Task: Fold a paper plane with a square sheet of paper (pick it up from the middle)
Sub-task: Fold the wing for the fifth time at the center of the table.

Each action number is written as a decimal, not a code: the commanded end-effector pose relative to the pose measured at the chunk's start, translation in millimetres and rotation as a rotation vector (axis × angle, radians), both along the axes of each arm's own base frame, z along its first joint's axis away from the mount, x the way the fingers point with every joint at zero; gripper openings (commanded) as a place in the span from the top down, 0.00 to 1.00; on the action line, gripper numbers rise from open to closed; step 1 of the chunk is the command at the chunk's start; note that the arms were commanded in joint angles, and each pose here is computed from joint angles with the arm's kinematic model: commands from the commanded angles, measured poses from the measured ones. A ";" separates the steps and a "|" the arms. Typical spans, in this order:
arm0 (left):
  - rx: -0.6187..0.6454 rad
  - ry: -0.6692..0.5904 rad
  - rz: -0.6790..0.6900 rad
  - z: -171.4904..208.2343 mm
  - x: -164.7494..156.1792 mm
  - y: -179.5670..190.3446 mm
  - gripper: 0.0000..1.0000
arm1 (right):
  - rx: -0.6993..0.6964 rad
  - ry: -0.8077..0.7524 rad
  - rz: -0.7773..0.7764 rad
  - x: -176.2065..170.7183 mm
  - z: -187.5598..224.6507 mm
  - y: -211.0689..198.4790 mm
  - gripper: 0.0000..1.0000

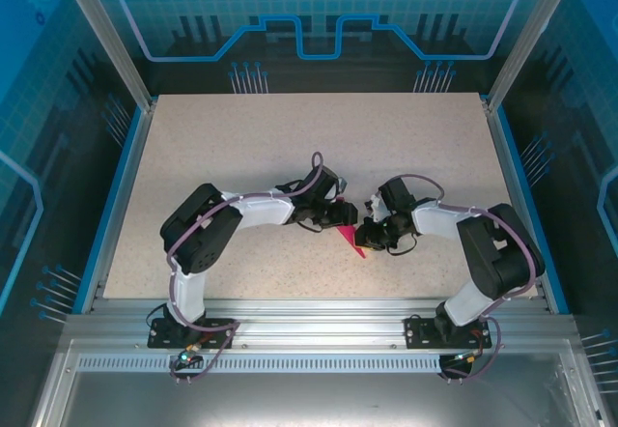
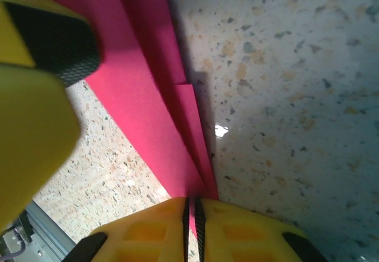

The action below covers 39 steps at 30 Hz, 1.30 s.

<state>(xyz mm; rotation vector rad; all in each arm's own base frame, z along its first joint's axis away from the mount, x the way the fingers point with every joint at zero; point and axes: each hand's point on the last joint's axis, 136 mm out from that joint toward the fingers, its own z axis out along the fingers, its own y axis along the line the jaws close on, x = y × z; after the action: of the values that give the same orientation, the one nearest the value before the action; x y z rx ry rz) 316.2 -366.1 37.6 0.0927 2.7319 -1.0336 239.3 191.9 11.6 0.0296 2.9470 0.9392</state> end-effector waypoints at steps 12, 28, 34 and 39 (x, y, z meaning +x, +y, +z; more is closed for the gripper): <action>0.028 0.025 0.004 -15.4 -0.2 -0.5 0.57 | 0.078 -0.060 0.047 8.8 19.9 27.5 0.86; 0.132 0.062 0.051 -34.2 0.6 15.7 0.62 | 0.110 0.071 -0.004 -36.2 -8.5 0.3 0.86; 0.127 0.068 0.060 -35.1 2.0 14.1 0.62 | 0.081 0.112 -0.017 -57.7 -14.8 -11.7 0.85; 0.129 0.065 0.053 -32.8 2.4 13.4 0.62 | 0.069 0.137 -0.067 -69.6 -19.2 -23.0 0.84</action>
<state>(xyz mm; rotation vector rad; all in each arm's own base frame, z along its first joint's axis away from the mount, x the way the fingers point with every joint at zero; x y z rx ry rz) 319.0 -362.2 23.1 0.0531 2.7853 -0.9519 200.8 187.5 10.3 0.0501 2.8716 1.1250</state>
